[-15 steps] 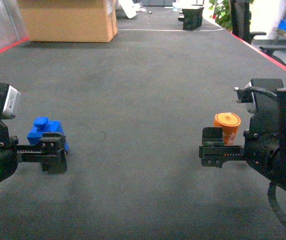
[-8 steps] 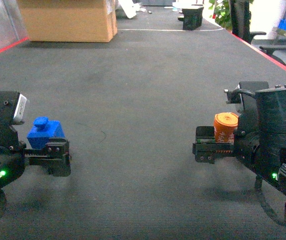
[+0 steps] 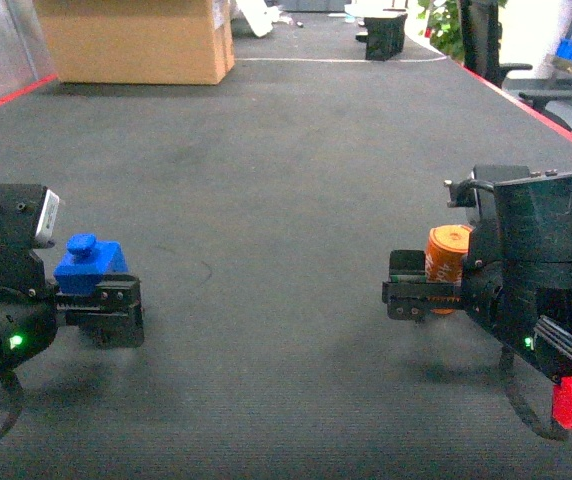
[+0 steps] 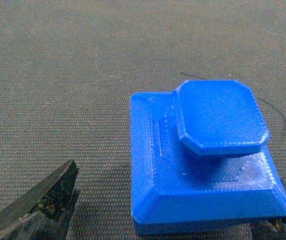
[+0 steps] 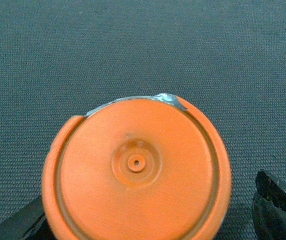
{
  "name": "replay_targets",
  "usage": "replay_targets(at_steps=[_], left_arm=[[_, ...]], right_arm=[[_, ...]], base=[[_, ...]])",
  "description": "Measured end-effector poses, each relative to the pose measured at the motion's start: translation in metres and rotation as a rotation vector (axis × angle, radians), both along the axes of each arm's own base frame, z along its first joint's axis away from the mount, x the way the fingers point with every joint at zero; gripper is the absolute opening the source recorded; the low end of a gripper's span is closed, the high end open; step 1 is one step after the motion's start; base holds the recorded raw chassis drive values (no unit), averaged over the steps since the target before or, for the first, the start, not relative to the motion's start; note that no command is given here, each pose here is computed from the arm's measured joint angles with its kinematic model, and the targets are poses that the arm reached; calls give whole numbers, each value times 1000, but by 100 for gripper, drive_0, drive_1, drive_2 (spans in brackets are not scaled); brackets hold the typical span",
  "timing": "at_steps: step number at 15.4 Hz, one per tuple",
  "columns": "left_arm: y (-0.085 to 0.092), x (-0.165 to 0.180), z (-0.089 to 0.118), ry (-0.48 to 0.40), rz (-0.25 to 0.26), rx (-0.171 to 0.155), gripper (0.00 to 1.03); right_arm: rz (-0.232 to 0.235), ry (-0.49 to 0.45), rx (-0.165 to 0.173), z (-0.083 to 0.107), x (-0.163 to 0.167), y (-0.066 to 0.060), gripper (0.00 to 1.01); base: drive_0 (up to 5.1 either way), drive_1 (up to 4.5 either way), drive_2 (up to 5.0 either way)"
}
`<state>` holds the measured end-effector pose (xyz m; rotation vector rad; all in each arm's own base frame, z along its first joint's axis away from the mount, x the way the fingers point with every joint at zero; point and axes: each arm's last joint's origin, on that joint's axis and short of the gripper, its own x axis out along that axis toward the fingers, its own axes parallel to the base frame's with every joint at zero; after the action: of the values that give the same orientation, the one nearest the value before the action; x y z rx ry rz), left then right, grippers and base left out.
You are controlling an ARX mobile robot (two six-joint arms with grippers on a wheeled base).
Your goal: Sort blue parts and orange caps into right shelf containers
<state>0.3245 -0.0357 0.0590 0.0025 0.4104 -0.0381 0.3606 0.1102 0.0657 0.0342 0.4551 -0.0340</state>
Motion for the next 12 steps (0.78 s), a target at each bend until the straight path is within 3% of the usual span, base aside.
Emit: replay_targets(at_steps=[2, 4, 7, 8, 12], left_arm=[[0, 4, -2, 2, -3, 9, 98], [-1, 10, -2, -20, -4, 10, 98], [-1, 14, -4, -19, -2, 17, 71], [-1, 14, -4, -27, 3, 22, 44], [-4, 3, 2, -46, 11, 23, 43]], right_arm=[[-10, -3, -5, 0, 2, 0, 93], [-15, -4, -8, 1, 3, 0, 73], [-14, 3, -13, 1, 3, 1, 46], [-13, 3, -12, 1, 3, 1, 45], [-6, -32, 7, 11, -4, -2, 45]], base=[[0, 0, 0], [0, 0, 0], [0, 0, 0], [0, 0, 0], [0, 0, 0]])
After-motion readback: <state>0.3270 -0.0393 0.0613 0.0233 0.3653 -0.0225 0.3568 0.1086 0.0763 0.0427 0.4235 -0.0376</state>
